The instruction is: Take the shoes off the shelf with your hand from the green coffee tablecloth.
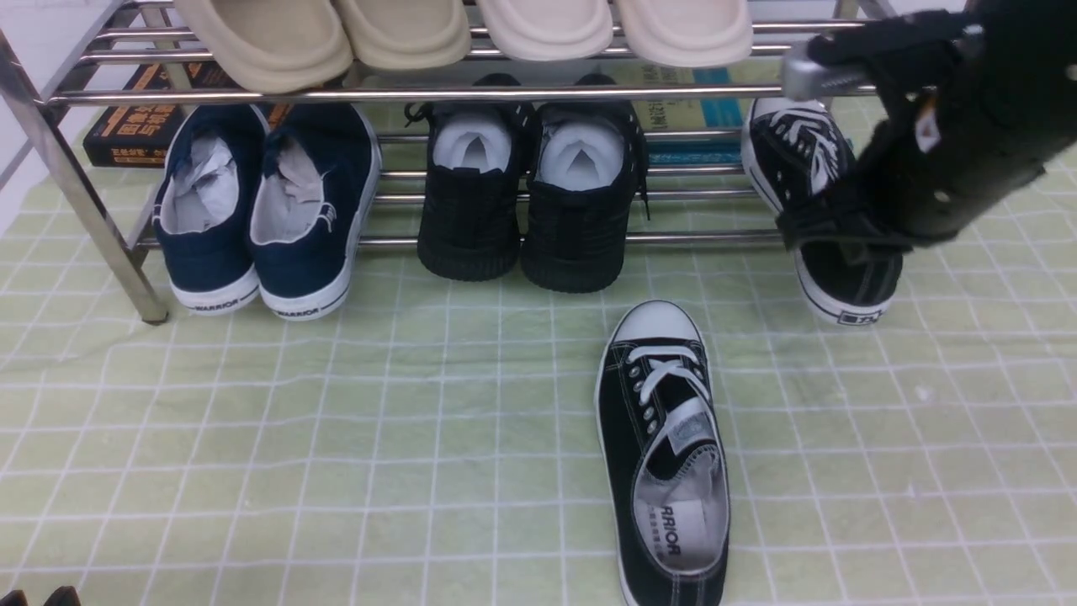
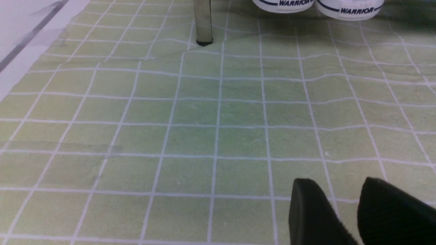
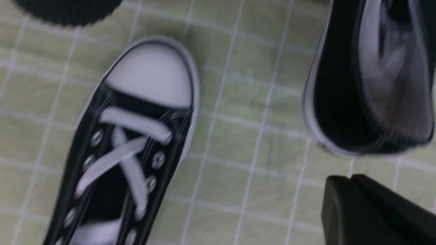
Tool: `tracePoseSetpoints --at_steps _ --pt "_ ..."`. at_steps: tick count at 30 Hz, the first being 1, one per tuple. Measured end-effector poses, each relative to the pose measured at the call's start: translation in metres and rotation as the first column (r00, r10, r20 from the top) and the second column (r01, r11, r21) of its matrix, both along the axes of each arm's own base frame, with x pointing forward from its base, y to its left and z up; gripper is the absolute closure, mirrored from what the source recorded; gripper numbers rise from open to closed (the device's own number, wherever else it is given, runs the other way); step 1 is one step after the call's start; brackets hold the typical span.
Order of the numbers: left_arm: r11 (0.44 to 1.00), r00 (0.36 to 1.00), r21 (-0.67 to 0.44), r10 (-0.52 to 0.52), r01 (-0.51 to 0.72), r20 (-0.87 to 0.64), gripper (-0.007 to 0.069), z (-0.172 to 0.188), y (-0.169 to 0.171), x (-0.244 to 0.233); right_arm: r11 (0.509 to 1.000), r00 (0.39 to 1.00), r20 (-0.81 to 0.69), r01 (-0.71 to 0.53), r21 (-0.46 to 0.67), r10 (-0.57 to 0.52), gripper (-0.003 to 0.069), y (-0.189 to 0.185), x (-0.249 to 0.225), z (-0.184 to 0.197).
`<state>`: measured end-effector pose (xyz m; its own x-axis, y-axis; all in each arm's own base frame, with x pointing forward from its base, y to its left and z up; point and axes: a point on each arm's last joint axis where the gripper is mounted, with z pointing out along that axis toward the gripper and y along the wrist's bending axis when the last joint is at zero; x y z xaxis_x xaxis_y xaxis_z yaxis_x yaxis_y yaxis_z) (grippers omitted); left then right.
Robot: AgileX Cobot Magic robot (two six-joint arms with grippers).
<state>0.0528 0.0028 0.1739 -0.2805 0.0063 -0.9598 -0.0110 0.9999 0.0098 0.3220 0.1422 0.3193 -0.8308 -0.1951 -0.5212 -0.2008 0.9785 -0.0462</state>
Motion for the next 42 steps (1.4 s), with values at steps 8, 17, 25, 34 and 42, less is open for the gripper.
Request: tracePoseSetpoints --at_steps 8,17,25,34,42 --pt "1.0 1.0 0.0 0.0 0.0 0.0 0.0384 0.0 0.0 0.0 0.989 0.998 0.051 -0.022 -0.149 0.03 0.034 0.008 0.041 -0.018" --pt "1.0 1.0 0.0 0.0 0.0 0.0 0.0384 0.0 0.0 0.0 0.984 0.998 0.057 -0.01 -0.176 0.02 0.0267 0.015 0.063 -0.052" --pt "1.0 1.0 0.0 0.0 0.0 0.0 0.0384 0.0 0.0 0.0 0.974 0.995 0.096 0.046 -0.223 -0.025 0.0298 0.007 0.082 -0.075" --pt "1.0 1.0 0.0 0.0 0.0 0.0 0.0384 0.0 0.0 0.0 0.98 0.995 0.093 0.051 -0.191 -0.034 0.061 0.01 0.084 -0.08" --pt "1.0 1.0 0.0 0.0 0.0 0.0 0.0384 0.0 0.0 0.0 0.984 0.995 0.049 0.093 -0.153 -0.086 0.0643 0.005 0.064 -0.051"
